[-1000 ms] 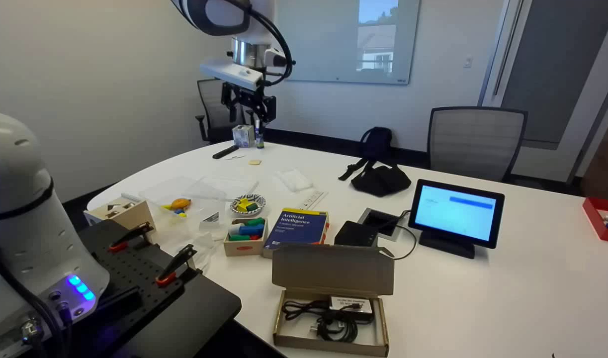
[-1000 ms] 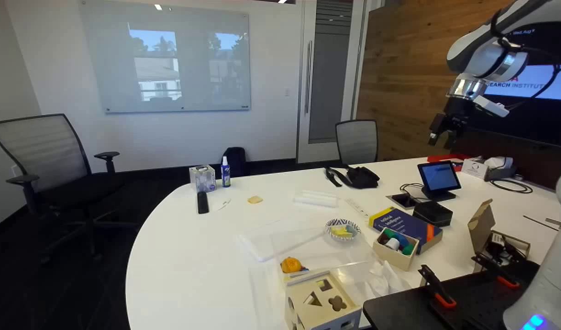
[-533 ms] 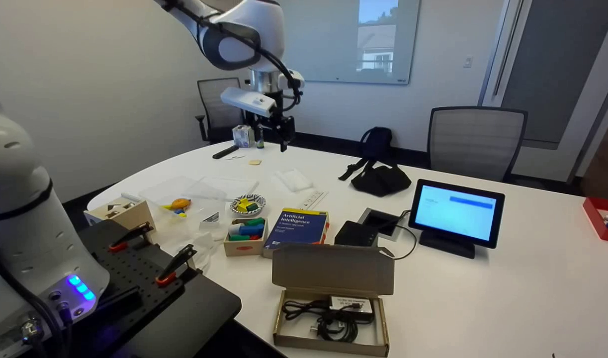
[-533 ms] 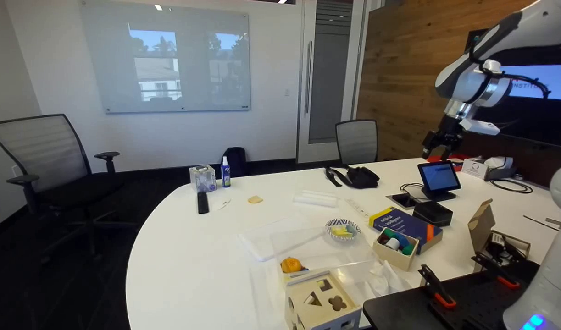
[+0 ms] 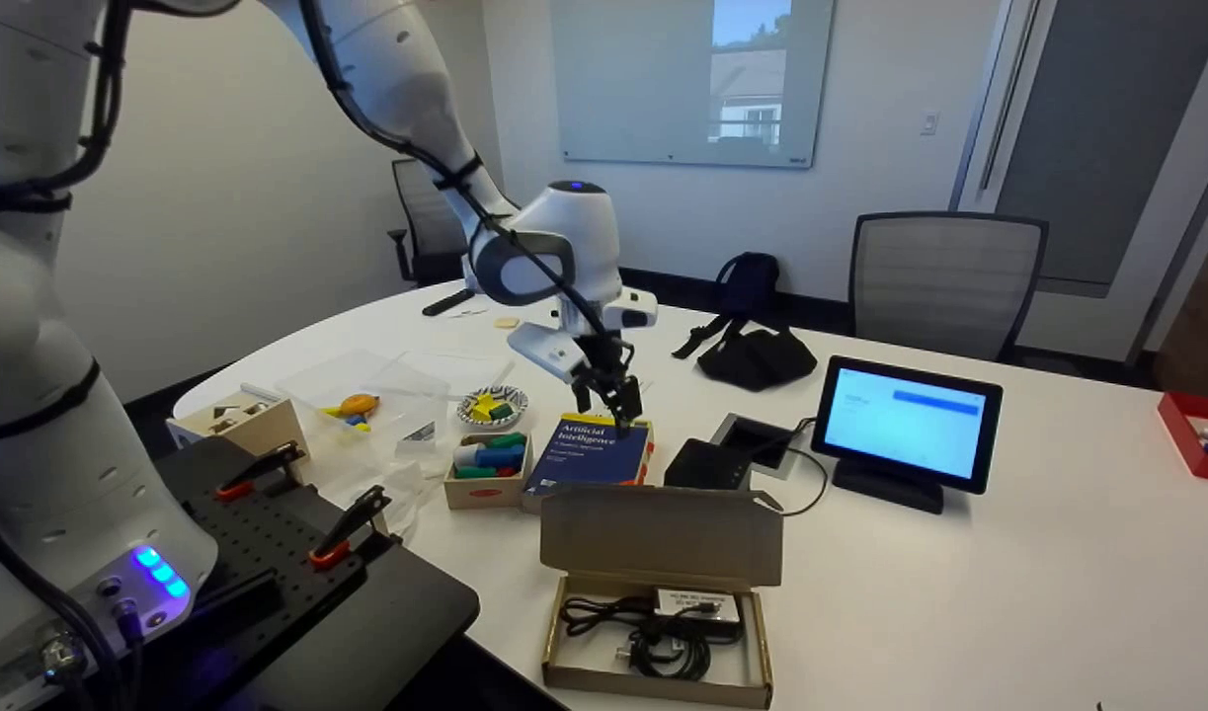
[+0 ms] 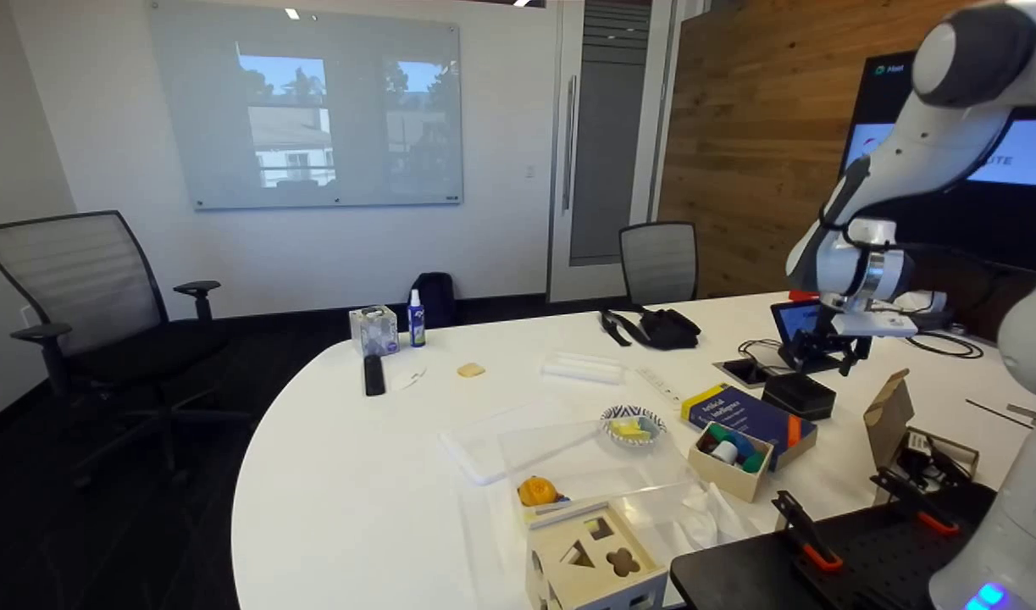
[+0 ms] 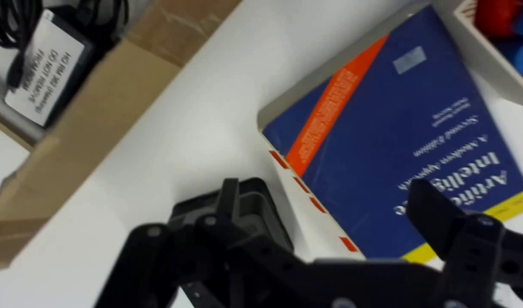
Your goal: Close the cardboard box
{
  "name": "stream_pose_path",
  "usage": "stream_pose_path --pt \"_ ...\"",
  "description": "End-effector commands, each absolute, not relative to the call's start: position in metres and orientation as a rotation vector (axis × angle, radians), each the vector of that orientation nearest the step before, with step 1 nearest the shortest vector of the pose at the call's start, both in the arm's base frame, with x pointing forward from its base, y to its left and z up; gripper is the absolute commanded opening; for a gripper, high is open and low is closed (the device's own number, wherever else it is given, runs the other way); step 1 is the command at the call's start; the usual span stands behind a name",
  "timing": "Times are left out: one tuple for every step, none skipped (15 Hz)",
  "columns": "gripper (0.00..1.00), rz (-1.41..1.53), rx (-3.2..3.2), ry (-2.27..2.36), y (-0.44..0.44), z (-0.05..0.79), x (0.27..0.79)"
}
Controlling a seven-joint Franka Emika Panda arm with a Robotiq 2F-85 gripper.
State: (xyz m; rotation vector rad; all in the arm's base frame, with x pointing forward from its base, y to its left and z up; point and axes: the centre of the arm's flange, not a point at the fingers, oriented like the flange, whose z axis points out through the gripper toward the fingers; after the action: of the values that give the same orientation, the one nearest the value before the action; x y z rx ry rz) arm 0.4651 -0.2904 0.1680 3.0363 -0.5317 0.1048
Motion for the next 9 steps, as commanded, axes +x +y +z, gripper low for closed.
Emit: stream_pose_path --pt "1.0 0.012 2.915 -0.714 -0.328 0.134 0.476" --pt "1.0 -0.021 2.867 -0.74 -0.338 0.13 0.474" --pt "1.0 -0.054 2.816 -0.771 -0.348 0.129 0.471" --pt "1.0 -0.087 2.781 -0.793 -0.357 0.125 0.468" --pt "1.0 -0.118 2.737 -0.807 -0.365 0.123 0.463" --pt "1.0 -0.145 2.705 -0.82 -0.371 0.12 0.46" --pt "1.0 -0.181 2.678 -0.826 -0.375 0.117 0.455" --pt "1.0 -0.216 2.66 -0.822 -0.378 0.114 0.449" --pt "1.0 -0.253 2.644 -0.816 -0.38 0.11 0.443"
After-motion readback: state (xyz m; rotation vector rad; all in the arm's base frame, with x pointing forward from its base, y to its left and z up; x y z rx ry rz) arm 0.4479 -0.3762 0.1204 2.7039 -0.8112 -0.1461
